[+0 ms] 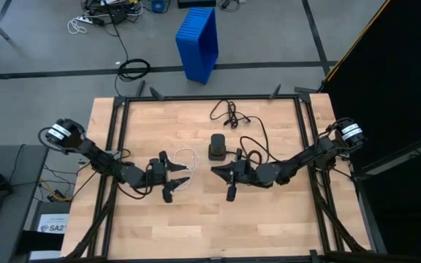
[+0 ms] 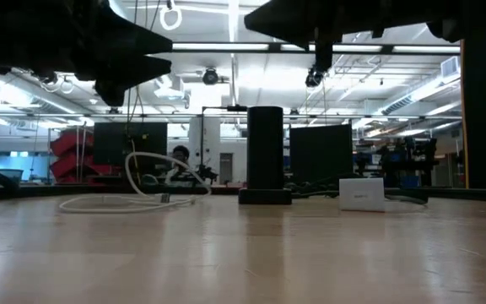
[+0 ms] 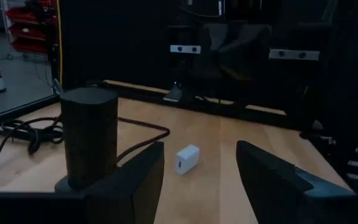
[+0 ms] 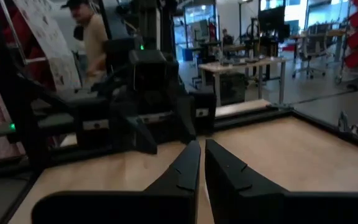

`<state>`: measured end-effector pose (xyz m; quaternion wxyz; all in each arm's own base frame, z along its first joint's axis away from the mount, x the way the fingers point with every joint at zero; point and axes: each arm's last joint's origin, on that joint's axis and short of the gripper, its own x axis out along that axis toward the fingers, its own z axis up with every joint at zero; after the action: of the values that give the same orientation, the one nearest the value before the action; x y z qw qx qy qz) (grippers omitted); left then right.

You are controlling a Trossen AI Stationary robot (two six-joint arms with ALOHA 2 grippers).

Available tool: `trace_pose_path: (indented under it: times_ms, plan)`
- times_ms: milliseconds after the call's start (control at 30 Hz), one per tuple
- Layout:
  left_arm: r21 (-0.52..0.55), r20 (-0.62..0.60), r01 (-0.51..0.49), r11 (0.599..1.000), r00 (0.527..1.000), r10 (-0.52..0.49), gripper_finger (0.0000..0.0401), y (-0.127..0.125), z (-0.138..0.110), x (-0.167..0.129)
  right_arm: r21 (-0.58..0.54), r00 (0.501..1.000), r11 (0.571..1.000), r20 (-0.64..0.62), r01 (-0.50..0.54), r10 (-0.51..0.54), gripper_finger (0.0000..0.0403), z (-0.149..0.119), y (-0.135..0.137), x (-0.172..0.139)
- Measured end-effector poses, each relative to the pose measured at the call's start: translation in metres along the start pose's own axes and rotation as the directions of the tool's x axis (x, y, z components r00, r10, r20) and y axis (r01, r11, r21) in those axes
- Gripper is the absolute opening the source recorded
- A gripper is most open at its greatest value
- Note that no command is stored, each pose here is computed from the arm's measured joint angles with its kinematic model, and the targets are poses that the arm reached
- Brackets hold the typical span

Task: Insert USB
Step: Insert the white charger cable into the white charger adapter

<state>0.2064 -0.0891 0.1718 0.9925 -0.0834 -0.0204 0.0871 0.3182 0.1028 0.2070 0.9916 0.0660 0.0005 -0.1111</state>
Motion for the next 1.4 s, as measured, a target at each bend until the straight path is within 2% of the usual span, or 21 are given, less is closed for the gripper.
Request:
trace_pose_path:
  times_ms: [133,267,433,533,700,867,1033,1133,1400]
  plan:
    - [0.039,-0.039,0.011,0.999,0.999,-0.01,0.0186,0.0,0.005,-0.006,0.026,0.994,0.998,-0.092,-0.058,0.06,0.0001,-0.008,-0.009,0.006]
    - [0.047,-0.158,-0.007,0.999,0.987,0.015,0.0186,0.007,0.007,-0.016,0.034,0.987,0.998,-0.149,-0.053,0.058,0.0009,-0.012,-0.016,0.009]
    - [0.024,-0.344,0.004,1.0,0.939,0.005,0.0181,0.015,0.003,-0.033,0.024,0.985,0.997,-0.16,-0.068,0.071,0.0025,-0.013,-0.016,0.009]
    - [0.003,-0.41,0.01,1.0,0.912,-0.008,0.0169,0.014,0.002,-0.039,0.018,0.985,0.998,-0.16,-0.068,0.07,0.0035,-0.013,-0.016,0.009]
    - [0.101,-0.51,-0.043,0.994,0.856,0.089,0.014,0.019,-0.015,-0.04,0.015,0.984,0.998,-0.163,-0.068,0.069,0.0052,-0.014,-0.016,0.009]
    - [0.12,-0.578,-0.153,0.981,0.792,0.194,0.0121,0.028,-0.031,-0.038,0.014,0.984,0.998,-0.162,-0.066,0.067,0.0057,-0.013,-0.017,0.009]
    - [0.126,-0.593,-0.24,0.963,0.76,0.267,0.012,0.038,-0.034,-0.036,0.014,0.985,0.998,-0.162,-0.061,0.062,0.006,-0.013,-0.018,0.01]
    - [0.114,-0.594,-0.276,0.954,0.751,0.288,0.0119,0.042,-0.034,-0.034,0.014,0.985,0.998,-0.162,-0.061,0.062,0.0059,-0.013,-0.018,0.01]
    - [0.091,-0.676,-0.311,0.946,0.678,0.288,0.0119,0.046,-0.047,-0.033,0.01,0.984,0.998,-0.165,-0.061,0.061,0.0064,-0.014,-0.018,0.01]
